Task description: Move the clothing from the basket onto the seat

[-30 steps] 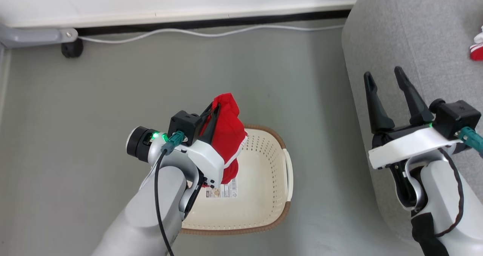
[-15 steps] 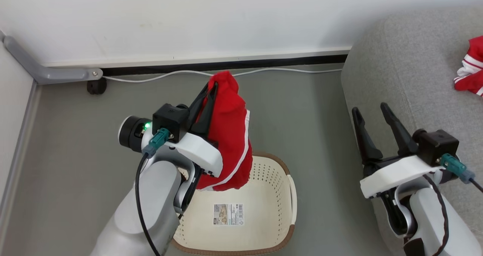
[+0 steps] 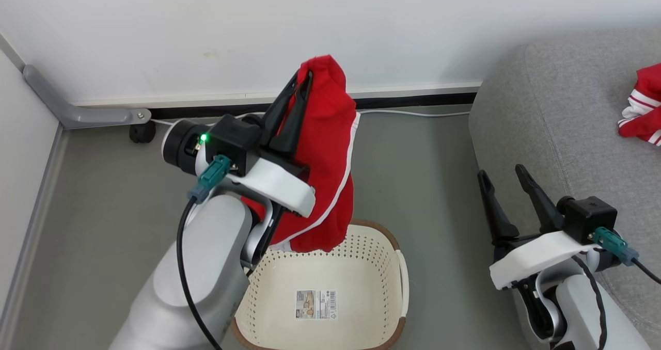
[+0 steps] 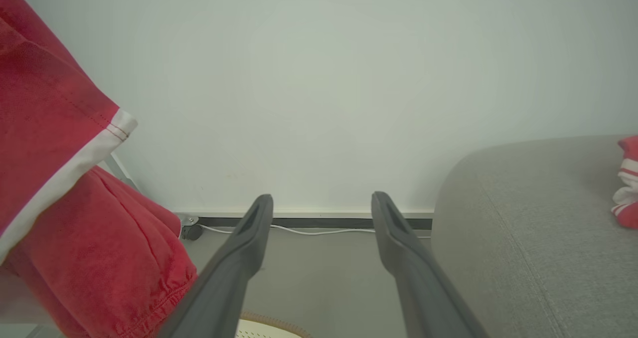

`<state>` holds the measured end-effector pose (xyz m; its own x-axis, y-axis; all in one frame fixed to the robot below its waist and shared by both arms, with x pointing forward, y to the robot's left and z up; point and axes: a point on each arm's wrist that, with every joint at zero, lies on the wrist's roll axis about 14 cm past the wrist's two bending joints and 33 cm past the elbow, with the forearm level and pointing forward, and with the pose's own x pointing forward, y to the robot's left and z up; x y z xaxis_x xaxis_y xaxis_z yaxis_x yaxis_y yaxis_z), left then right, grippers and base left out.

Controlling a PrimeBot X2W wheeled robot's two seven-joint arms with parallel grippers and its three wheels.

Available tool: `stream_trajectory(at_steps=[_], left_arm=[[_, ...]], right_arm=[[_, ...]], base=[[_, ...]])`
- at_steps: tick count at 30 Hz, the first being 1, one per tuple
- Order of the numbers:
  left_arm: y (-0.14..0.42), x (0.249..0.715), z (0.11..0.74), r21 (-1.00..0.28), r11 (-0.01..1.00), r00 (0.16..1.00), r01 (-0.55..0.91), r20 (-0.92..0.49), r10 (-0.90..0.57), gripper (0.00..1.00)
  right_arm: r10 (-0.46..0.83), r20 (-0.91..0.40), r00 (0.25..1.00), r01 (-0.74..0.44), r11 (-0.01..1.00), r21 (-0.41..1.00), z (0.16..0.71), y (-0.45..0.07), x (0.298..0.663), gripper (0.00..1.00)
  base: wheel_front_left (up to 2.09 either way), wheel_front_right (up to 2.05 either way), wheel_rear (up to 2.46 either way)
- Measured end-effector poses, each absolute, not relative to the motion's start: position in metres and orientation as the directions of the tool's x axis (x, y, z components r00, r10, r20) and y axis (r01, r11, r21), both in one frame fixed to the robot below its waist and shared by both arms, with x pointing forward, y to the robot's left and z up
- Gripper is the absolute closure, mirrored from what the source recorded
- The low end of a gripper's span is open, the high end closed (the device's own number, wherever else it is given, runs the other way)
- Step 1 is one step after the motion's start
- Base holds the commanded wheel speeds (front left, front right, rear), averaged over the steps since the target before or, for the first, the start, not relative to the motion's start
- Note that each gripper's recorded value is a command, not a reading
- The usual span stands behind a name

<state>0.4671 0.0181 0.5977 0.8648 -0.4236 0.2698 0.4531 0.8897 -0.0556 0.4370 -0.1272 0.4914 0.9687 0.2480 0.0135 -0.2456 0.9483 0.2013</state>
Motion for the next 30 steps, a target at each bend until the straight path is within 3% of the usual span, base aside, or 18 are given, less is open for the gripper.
stream_trajectory(at_steps=[6, 20, 30], left_arm=[[0.016, 0.472, 0.614, -0.04, 0.884, 0.847, 0.465, 0.308, -0.432, 1.0], [0.007, 0.475, 0.612, -0.019, 0.861, 0.824, 0.509, 0.3, -0.481, 1.0], [-0.003, 0.469, 0.615, 0.021, 0.834, 0.793, 0.551, 0.296, -0.532, 1.0]], right_arm=[[0.261, 0.004, 0.965, -0.256, 0.944, 0.209, 0.487, -0.121, 0.435, 0.0], [0.546, 0.117, 0.829, -0.557, 0.794, 0.241, 0.526, -0.024, 0.428, 0.0], [0.683, 0.059, 0.728, -0.667, 0.685, 0.293, 0.515, 0.022, 0.424, 0.0]], base=[[0.0, 0.0, 0.0], [0.0, 0.0, 0.0], [0.0, 0.0, 0.0]])
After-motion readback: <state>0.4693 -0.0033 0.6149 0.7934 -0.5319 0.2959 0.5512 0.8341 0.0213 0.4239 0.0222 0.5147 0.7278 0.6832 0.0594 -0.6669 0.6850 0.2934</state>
